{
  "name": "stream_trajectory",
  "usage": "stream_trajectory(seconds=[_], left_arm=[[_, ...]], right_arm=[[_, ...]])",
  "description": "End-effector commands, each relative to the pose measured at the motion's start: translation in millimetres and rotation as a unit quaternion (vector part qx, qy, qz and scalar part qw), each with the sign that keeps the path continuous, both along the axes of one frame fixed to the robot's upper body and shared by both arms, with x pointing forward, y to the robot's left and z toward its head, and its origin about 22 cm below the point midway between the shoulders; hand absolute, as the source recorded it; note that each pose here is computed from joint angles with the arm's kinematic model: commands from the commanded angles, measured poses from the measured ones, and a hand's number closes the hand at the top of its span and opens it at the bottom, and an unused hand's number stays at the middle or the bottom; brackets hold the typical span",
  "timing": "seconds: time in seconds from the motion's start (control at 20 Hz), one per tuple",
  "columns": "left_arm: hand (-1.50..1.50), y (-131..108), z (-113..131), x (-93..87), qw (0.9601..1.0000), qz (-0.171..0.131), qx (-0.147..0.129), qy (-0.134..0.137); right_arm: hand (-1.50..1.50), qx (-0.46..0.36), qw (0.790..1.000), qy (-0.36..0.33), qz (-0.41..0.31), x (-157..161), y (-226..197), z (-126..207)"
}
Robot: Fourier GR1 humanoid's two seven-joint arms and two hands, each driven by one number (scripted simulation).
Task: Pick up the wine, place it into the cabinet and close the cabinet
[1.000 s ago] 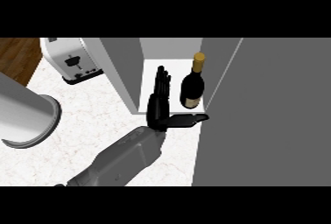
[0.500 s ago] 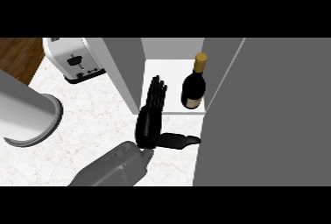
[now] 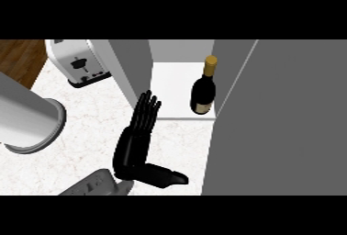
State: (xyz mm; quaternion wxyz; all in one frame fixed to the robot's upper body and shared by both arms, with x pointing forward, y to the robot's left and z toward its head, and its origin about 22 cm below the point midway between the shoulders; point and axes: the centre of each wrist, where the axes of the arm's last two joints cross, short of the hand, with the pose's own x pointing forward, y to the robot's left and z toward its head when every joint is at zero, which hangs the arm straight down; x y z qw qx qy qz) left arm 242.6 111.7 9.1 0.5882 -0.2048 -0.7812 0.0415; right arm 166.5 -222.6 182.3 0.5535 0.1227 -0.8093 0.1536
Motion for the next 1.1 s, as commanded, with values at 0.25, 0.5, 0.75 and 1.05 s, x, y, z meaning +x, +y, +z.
stream_trajectory(seconds=[0.25, 0.5, 0.75, 1.05], left_arm=[[1.5, 59, 27, -46.4, 0.999, -0.044, -0.006, -0.011], [1.5, 96, 36, -58.8, 0.9993, -0.037, -0.007, -0.003], [1.5, 137, 44, -63.8, 0.9998, -0.017, -0.003, -0.004], [-1.5, 169, 48, -86.9, 0.9997, 0.002, -0.015, -0.017]], right_arm=[[1.5, -0.055, 0.993, -0.01, 0.105, -25, 4, 4], [1.5, -0.05, 0.984, 0.022, 0.167, -29, 8, 14], [1.5, -0.029, 0.976, 0.016, 0.215, -42, 36, 9], [1.5, -0.034, 0.959, 0.036, 0.28, -57, 85, 22]])
